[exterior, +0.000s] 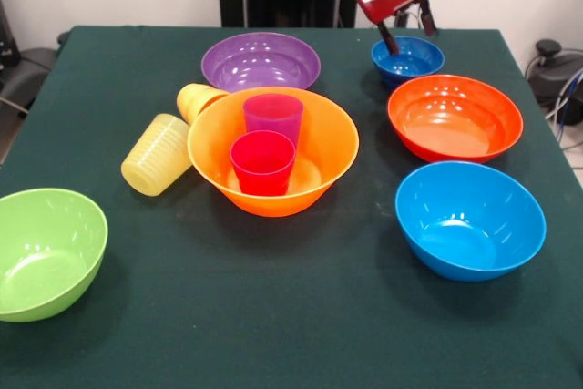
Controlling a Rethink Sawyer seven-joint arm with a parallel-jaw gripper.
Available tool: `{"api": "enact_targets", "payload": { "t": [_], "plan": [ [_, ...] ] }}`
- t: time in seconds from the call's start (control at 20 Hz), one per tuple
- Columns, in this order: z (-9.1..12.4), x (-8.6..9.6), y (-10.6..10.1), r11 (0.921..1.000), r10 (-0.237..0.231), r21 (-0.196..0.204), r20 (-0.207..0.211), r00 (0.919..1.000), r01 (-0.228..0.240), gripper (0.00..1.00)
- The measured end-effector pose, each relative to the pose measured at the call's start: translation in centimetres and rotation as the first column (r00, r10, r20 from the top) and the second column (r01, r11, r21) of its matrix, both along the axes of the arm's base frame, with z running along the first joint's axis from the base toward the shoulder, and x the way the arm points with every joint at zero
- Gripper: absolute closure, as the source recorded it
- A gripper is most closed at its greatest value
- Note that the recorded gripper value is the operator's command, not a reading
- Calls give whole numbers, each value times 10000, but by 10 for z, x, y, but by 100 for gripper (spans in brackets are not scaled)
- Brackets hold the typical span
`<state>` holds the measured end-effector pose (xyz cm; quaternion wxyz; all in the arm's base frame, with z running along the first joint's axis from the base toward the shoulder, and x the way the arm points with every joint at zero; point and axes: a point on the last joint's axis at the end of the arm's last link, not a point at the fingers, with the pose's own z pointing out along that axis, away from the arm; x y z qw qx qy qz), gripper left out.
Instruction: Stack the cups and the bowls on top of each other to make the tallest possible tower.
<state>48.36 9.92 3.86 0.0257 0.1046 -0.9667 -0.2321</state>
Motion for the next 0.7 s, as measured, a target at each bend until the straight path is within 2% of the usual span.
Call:
{"api": "enact_targets", "payload": {
  "t": [0.15, 0.45, 0.7],
  "plan": [
    [2, 2, 0, 10000, 35, -54, 77, 10000, -35, 0],
    [-4, -1, 7, 9999, 150, -72, -26, 9999, -150, 0],
    [-1, -3, 13, 9980, 461, -446, 79, 9989, -457, 0]
  ]
}}
